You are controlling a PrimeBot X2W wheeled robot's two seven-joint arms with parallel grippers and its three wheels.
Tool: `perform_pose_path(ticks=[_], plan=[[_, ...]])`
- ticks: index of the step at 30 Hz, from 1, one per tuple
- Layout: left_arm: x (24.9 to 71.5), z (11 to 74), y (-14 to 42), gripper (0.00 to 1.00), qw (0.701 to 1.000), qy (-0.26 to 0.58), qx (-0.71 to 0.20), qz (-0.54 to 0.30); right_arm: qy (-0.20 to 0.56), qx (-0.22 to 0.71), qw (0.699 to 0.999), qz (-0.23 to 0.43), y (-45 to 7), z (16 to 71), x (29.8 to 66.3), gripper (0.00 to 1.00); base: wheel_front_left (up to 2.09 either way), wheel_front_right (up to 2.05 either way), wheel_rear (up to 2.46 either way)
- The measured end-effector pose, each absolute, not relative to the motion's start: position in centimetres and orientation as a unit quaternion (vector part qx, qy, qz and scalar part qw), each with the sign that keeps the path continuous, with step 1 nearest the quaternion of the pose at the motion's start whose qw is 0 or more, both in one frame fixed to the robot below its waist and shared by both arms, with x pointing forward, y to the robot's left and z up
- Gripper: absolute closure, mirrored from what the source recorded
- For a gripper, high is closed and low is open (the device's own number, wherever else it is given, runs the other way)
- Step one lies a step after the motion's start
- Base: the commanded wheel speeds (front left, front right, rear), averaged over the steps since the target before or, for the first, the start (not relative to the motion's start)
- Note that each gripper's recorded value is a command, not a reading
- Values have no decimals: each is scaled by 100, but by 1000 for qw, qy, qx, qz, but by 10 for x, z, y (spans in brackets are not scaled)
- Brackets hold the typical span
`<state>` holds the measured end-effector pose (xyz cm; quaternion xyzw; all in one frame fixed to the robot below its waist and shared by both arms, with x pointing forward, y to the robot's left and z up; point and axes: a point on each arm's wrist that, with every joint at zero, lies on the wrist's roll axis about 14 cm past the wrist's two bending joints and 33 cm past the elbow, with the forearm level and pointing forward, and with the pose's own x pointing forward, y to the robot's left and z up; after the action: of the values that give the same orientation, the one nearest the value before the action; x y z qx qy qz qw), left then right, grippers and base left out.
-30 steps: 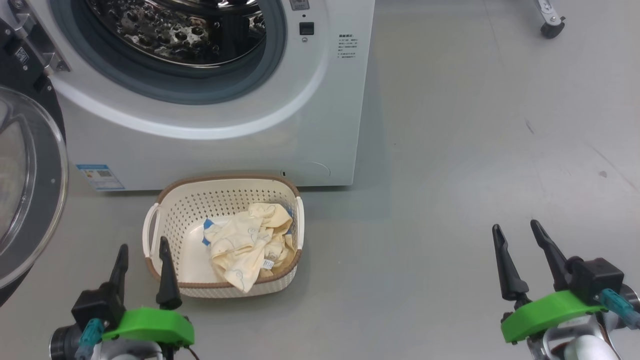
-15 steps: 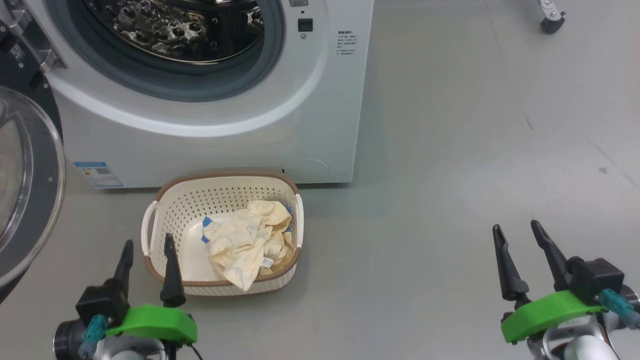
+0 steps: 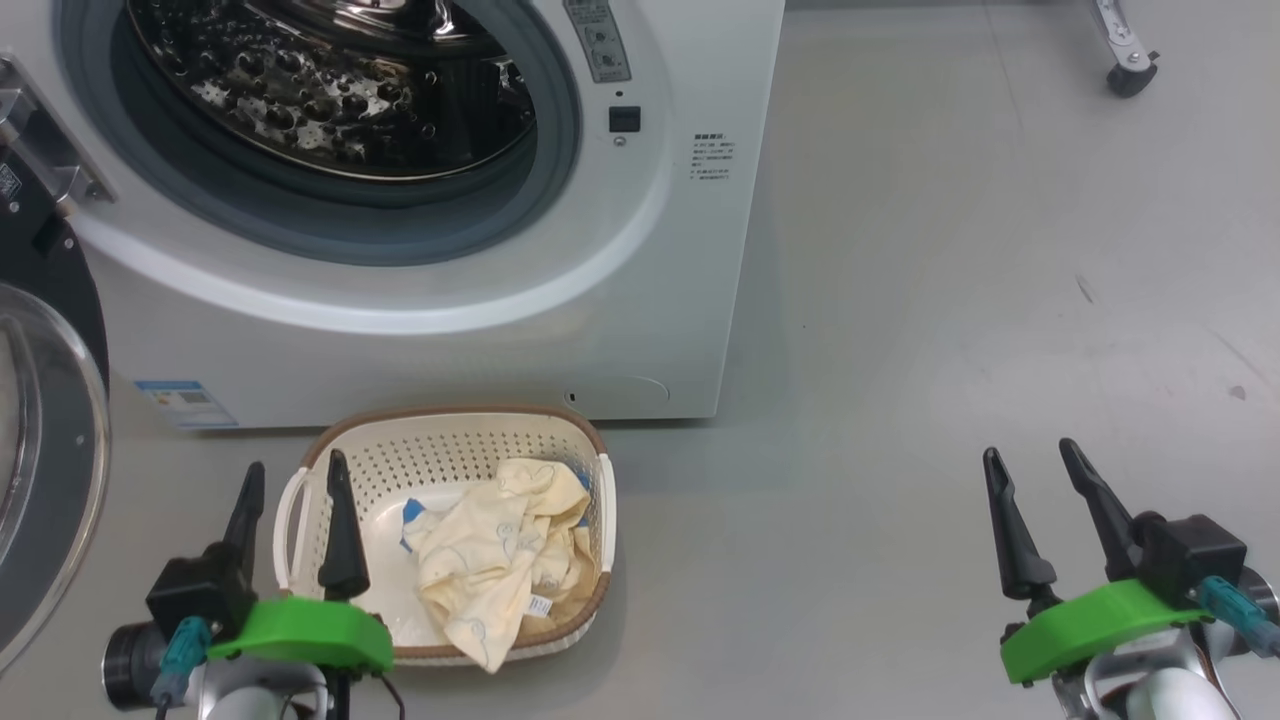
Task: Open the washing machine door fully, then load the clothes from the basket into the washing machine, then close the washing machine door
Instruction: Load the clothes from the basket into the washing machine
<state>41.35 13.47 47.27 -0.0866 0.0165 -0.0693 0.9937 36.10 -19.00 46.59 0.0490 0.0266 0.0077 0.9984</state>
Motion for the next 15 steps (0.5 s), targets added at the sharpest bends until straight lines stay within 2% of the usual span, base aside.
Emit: perform_pose_path(ticks=[6, 15], plan=[[416, 474, 135, 0, 994, 14, -85, -69, 27, 49, 998, 9, -189, 466, 363, 0, 58, -58, 0], [416, 473, 135, 0, 994, 15, -82, -70, 29, 49, 998, 9, -189, 464, 363, 0, 1, -1, 0]])
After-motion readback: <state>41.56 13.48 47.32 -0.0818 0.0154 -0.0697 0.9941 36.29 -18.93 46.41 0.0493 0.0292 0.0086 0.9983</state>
